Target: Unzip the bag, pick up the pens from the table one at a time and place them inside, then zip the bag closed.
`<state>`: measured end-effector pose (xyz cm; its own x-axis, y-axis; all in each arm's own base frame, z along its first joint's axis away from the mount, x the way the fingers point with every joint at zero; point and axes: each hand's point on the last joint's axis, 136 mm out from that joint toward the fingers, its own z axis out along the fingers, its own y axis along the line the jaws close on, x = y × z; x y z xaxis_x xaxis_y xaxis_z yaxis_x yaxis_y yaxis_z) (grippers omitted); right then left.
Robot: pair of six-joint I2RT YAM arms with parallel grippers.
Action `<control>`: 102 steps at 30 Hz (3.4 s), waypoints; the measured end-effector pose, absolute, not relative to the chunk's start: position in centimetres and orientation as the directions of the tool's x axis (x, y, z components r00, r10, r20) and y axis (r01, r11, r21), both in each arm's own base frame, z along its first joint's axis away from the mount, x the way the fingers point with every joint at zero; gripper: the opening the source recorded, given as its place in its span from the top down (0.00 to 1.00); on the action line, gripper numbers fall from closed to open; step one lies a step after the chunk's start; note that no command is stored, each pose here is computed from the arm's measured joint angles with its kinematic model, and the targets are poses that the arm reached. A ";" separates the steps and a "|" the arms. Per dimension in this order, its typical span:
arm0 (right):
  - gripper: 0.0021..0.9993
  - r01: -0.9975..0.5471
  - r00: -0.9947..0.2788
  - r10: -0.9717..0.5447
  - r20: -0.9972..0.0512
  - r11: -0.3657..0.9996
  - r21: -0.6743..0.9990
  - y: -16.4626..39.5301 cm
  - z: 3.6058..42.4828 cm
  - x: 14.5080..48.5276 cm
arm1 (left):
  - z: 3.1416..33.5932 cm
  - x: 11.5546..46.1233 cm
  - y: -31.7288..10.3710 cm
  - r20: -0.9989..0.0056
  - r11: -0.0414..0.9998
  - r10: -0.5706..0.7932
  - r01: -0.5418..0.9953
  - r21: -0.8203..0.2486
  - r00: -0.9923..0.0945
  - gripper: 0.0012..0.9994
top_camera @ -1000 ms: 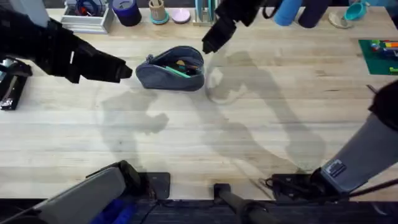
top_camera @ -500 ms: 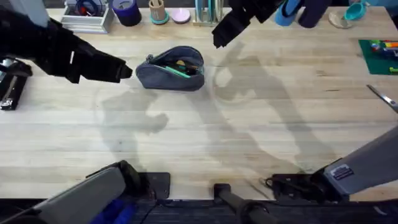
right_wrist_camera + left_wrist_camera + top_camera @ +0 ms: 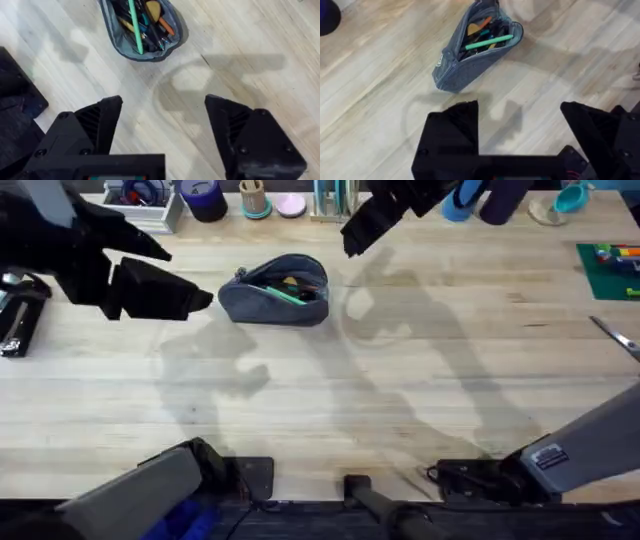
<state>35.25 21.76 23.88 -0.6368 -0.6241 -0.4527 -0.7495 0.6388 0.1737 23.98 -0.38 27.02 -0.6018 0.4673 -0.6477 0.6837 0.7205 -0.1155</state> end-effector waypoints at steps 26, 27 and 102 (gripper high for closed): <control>0.00 -0.612 -0.730 -0.418 -0.542 0.752 0.245 23.6 25.6 38.2 | 16.2 30.6 5.3 -0.792 0.456 0.444 0.867 -0.202 -0.418 0.01; 0.00 -0.603 -0.734 -0.402 -0.547 0.756 0.253 23.9 25.8 38.4 | 15.6 30.7 5.3 -0.798 0.441 0.445 0.875 -0.199 -0.406 0.01; 0.00 -0.556 -0.758 -0.345 -0.553 0.786 0.272 41.0 20.4 40.5 | 8.6 34.5 6.5 -0.884 0.389 0.390 0.916 -0.097 -0.259 0.01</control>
<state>40.50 41.00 20.45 -0.7582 -0.3452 -0.5532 -0.5559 0.7857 0.2715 34.47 6.55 8.58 -0.2591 0.3901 -0.8836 0.9161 0.3890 -0.0969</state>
